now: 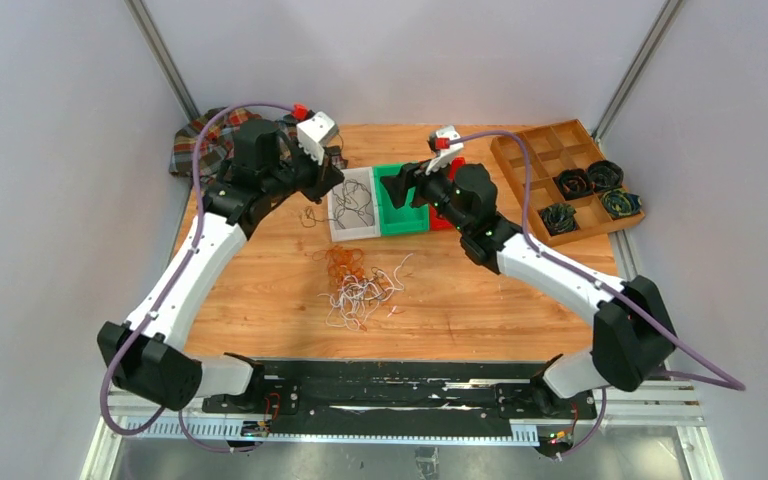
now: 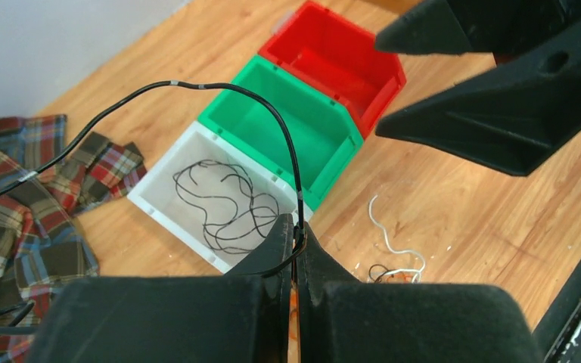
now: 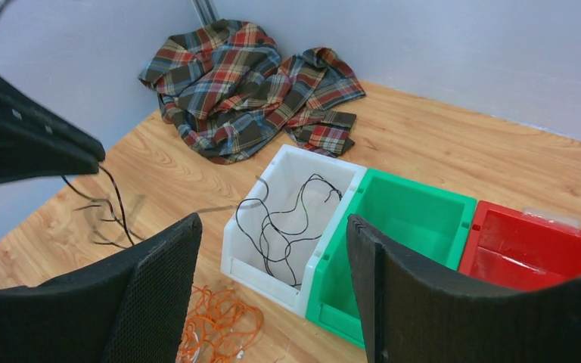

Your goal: Untangle the cables

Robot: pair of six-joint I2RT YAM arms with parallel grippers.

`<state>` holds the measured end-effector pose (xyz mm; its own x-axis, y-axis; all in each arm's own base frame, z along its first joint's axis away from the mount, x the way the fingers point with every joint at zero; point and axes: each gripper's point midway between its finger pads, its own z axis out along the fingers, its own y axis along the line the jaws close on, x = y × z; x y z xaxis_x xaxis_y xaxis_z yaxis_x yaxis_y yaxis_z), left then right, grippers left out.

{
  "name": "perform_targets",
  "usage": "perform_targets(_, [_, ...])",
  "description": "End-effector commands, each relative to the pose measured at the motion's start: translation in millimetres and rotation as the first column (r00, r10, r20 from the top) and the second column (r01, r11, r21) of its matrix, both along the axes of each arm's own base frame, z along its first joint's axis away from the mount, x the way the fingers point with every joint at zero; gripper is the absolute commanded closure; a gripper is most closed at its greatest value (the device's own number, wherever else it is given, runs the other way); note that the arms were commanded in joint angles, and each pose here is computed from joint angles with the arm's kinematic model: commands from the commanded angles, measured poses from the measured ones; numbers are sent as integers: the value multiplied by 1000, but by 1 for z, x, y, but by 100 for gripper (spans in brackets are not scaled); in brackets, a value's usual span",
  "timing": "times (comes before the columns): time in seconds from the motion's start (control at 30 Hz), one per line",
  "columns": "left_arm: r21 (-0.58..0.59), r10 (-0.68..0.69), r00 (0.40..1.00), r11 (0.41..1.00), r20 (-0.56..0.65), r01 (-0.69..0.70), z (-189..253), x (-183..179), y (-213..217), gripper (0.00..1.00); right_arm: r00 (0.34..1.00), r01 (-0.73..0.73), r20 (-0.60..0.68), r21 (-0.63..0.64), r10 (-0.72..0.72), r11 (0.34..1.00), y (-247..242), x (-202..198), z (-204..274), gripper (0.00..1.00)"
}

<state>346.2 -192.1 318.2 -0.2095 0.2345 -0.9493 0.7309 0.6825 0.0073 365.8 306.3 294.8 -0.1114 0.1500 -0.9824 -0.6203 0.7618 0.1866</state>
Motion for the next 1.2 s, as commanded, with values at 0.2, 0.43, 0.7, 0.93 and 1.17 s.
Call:
perform_targets(0.2, [174, 12, 996, 985, -94, 5, -46, 57, -25, 100, 996, 85, -11, 32, -85, 996, -27, 22, 10, 31])
perform_targets(0.43, [293, 168, 984, 945, -59, -143, -90, 115, -17, 100, 988, 144, -56, 62, -141, 988, -57, 21, -15, 36])
perform_targets(0.7, [321, 213, 977, 927, -26, -194, -119, 154, -22, 100, 982, 157, -116, 43, -152, 987, -66, 24, -43, 44])
perform_targets(0.93, [219, 215, 974, 956, -68, -196, -120, 183, -50, 100, 978, 181, -116, 35, -175, 983, -76, 24, -47, 47])
perform_targets(1.17, [123, 185, 975, 978, -125, -170, -130, 181, -70, 99, 973, 190, -145, 44, -182, 981, -80, 26, -61, 49])
